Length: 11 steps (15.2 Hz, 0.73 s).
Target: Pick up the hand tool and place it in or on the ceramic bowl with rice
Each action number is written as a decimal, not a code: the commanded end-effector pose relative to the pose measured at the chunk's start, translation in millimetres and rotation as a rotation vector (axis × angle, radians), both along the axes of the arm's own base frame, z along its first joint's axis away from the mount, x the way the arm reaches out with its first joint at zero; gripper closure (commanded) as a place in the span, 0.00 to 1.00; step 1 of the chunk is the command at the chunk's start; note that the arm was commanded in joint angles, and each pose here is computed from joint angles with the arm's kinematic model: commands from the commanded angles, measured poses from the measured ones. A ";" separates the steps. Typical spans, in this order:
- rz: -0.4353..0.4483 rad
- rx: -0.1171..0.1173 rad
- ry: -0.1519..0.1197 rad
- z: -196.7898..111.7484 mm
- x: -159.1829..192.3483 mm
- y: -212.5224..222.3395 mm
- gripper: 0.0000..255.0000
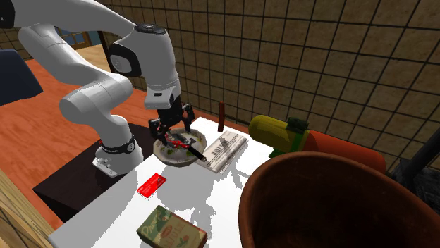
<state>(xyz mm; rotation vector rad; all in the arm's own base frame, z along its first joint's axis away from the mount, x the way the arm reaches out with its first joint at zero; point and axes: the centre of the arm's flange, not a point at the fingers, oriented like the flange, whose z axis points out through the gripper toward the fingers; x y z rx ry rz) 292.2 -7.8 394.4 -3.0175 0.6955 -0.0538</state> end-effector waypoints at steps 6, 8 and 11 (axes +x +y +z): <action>0.000 0.000 0.001 44.2 -1.1 -1.9 0.00; 0.000 0.000 0.001 44.2 -1.1 -1.9 0.00; 0.000 0.000 0.001 44.2 -1.1 -1.9 0.00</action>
